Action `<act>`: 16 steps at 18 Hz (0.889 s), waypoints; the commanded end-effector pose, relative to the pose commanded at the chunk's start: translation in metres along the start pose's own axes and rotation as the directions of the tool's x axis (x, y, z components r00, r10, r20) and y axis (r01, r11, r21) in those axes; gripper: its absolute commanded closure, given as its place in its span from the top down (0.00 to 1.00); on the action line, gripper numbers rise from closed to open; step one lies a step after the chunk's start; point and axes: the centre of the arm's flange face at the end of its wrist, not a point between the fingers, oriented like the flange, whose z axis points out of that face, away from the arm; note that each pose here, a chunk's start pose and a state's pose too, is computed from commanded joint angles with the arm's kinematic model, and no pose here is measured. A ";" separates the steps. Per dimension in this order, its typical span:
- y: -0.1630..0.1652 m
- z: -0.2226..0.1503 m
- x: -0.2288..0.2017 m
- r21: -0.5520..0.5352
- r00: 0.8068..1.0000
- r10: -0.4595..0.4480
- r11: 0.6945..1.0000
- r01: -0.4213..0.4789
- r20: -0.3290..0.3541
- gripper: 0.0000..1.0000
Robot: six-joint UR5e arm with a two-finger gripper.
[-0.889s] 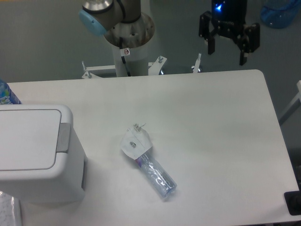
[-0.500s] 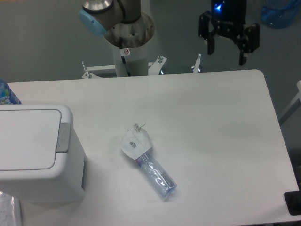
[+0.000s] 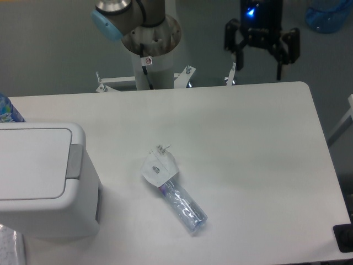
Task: Open the trash can
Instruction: 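Move the open gripper across the table toward the trash can lid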
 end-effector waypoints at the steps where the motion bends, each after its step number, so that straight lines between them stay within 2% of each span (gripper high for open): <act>1: -0.014 0.006 0.012 0.022 0.998 -0.059 0.998 0.059 -0.001 1.00; 4: -0.039 0.016 0.042 0.040 0.991 -0.130 0.991 0.131 -0.034 1.00; 8: -0.061 0.025 0.074 0.050 0.971 -0.224 0.972 0.229 -0.089 1.00; 9: -0.067 0.026 0.082 0.059 0.961 -0.249 0.965 0.257 -0.119 1.00; 12: -0.080 0.035 0.094 0.071 0.917 -0.324 0.935 0.348 -0.231 1.00; 16: -0.092 0.042 0.109 0.064 0.887 -0.382 0.910 0.410 -0.258 1.00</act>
